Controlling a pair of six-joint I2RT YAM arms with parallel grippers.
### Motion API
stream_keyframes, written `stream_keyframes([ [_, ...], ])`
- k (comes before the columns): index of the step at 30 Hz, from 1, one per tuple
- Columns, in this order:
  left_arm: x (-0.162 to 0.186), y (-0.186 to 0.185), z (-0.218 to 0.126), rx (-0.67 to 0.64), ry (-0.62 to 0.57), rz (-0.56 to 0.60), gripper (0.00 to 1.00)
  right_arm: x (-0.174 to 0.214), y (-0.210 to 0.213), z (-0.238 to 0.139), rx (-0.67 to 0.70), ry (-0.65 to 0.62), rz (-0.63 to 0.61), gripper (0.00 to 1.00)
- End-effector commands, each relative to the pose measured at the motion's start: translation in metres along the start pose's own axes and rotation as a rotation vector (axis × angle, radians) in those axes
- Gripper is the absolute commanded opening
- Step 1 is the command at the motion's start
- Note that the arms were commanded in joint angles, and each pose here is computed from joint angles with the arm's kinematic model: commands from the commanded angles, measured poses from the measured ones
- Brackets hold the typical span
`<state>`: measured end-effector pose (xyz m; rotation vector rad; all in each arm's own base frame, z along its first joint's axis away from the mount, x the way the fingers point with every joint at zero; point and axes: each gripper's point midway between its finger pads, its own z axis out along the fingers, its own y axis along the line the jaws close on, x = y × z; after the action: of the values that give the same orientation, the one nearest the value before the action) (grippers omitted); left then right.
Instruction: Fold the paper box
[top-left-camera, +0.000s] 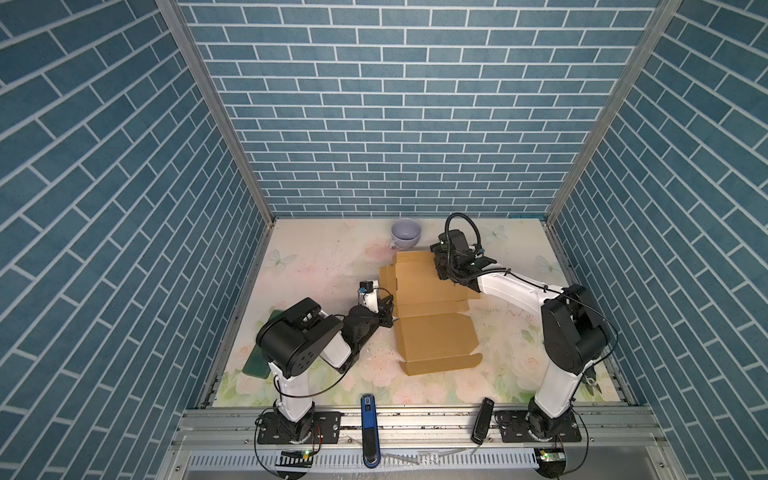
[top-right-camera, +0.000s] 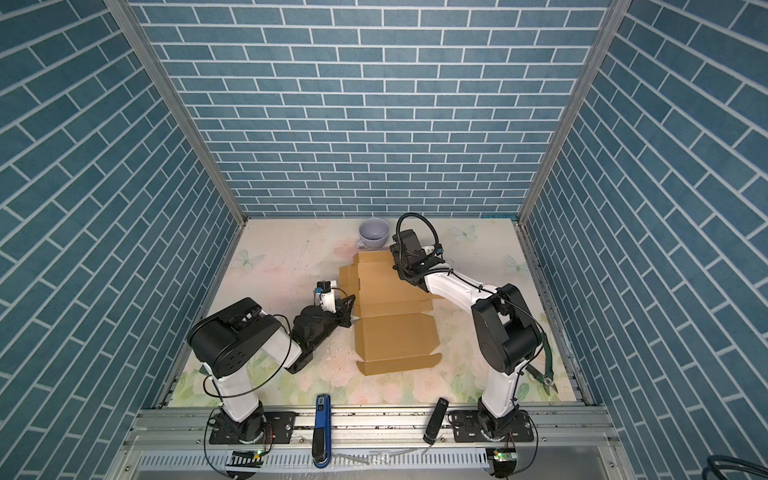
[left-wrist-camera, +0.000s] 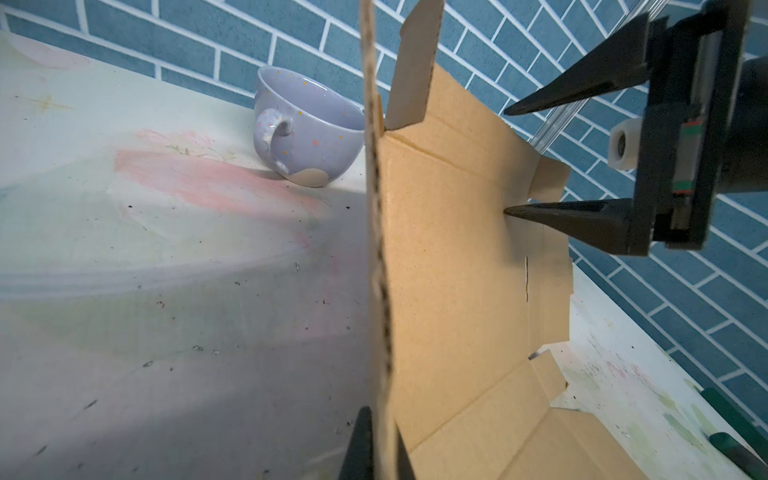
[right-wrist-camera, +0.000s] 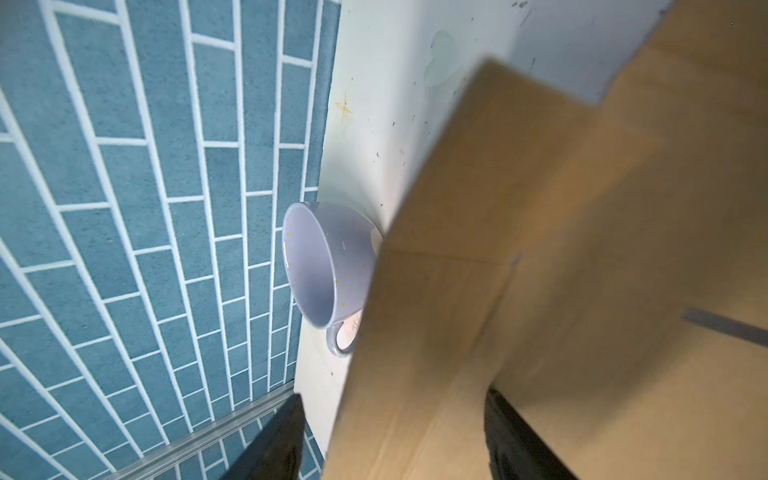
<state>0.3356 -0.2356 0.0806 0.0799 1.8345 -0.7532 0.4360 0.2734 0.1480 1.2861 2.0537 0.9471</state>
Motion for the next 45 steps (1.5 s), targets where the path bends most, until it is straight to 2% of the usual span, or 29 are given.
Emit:
stream_keyframes([
  [1,-0.006,-0.007,0.003,0.022,-0.031,0.020,0.00,0.002,0.022,-0.001,-0.053,0.000,0.075,0.67],
  [8,-0.010,-0.010,0.002,0.026,-0.046,0.040,0.00,0.003,0.022,0.001,-0.054,0.005,0.087,0.65],
  [14,-0.012,-0.010,0.002,0.023,-0.051,0.041,0.00,0.003,0.023,0.001,-0.057,0.007,0.090,0.58],
  [24,-0.017,-0.013,0.001,0.026,-0.065,0.047,0.00,0.002,0.017,0.002,-0.044,-0.001,0.096,0.55],
  [32,-0.018,-0.014,0.001,0.028,-0.069,0.046,0.00,0.001,0.014,0.001,-0.039,-0.003,0.095,0.43],
  [45,-0.018,-0.011,0.007,0.009,-0.075,0.038,0.00,-0.003,0.004,-0.014,-0.045,-0.013,0.100,0.37],
])
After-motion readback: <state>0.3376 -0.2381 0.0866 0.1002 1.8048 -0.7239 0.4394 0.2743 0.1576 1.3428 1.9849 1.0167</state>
